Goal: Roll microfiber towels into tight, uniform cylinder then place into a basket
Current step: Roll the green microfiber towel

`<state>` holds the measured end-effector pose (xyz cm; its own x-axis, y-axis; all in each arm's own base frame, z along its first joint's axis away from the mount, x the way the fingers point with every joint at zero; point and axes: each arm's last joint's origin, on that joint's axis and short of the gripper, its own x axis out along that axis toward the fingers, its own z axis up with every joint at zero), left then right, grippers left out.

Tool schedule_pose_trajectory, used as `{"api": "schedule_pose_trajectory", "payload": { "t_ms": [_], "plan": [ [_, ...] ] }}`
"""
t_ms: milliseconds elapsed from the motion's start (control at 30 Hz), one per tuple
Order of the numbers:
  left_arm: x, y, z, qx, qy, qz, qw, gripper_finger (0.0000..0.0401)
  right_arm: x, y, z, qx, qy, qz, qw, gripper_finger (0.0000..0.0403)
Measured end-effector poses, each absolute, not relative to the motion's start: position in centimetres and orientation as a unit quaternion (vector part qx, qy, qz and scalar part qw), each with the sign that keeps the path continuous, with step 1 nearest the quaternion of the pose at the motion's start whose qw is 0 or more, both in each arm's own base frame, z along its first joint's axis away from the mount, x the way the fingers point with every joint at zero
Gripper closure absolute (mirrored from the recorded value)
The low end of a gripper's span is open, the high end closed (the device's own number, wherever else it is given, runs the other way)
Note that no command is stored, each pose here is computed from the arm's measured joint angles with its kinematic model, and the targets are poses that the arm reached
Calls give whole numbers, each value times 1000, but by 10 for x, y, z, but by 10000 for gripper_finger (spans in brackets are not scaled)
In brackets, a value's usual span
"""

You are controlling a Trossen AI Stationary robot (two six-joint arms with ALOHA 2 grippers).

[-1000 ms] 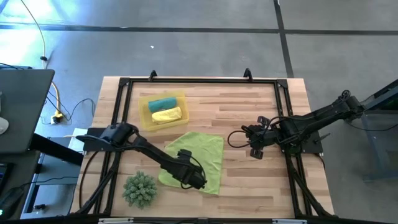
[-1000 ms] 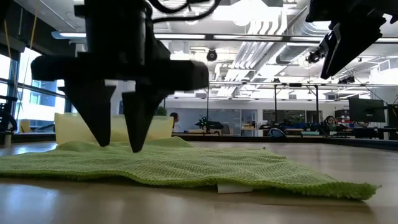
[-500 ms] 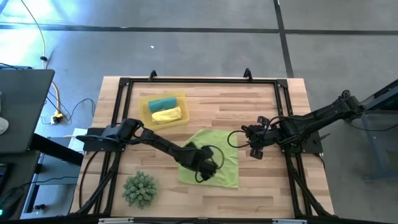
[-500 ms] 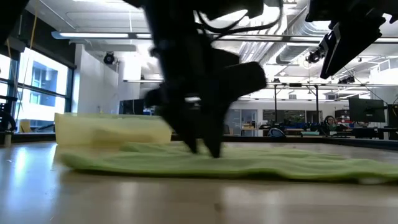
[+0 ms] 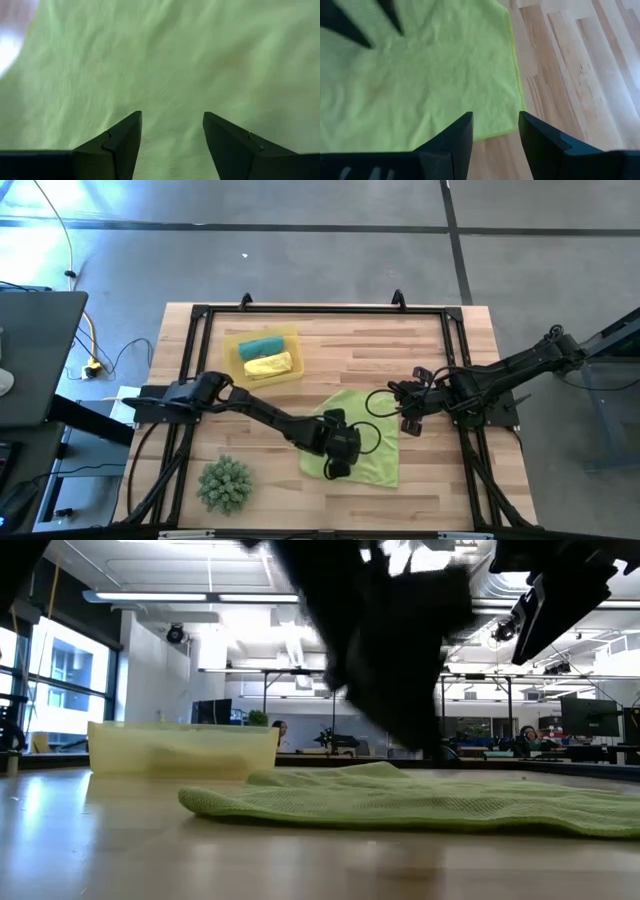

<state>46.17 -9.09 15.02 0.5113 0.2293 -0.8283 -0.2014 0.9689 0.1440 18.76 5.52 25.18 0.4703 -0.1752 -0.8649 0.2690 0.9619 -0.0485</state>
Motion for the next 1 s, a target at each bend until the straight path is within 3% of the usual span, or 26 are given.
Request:
{"api": "schedule_pose_trajectory", "payload": {
  "t_ms": [233, 567, 667, 833, 1000],
  "plan": [
    [462, -133, 172, -67, 439, 104, 890, 199, 193, 56, 254, 49, 468, -140, 871, 252],
    [446, -181, 175, -201, 399, 164, 879, 199, 202, 59, 260, 73, 420, -126, 896, 252],
    [443, -190, 175, -249, 387, 175, 870, 199, 202, 58, 261, 21, 421, -115, 899, 252],
    [439, -203, 177, -287, 376, 175, 863, 199, 203, 53, 254, -170, 466, -42, 867, 252],
    [435, -215, 178, -296, 368, 172, 865, 199, 214, 44, 231, -157, 544, -31, 823, 252]
  ]
}}
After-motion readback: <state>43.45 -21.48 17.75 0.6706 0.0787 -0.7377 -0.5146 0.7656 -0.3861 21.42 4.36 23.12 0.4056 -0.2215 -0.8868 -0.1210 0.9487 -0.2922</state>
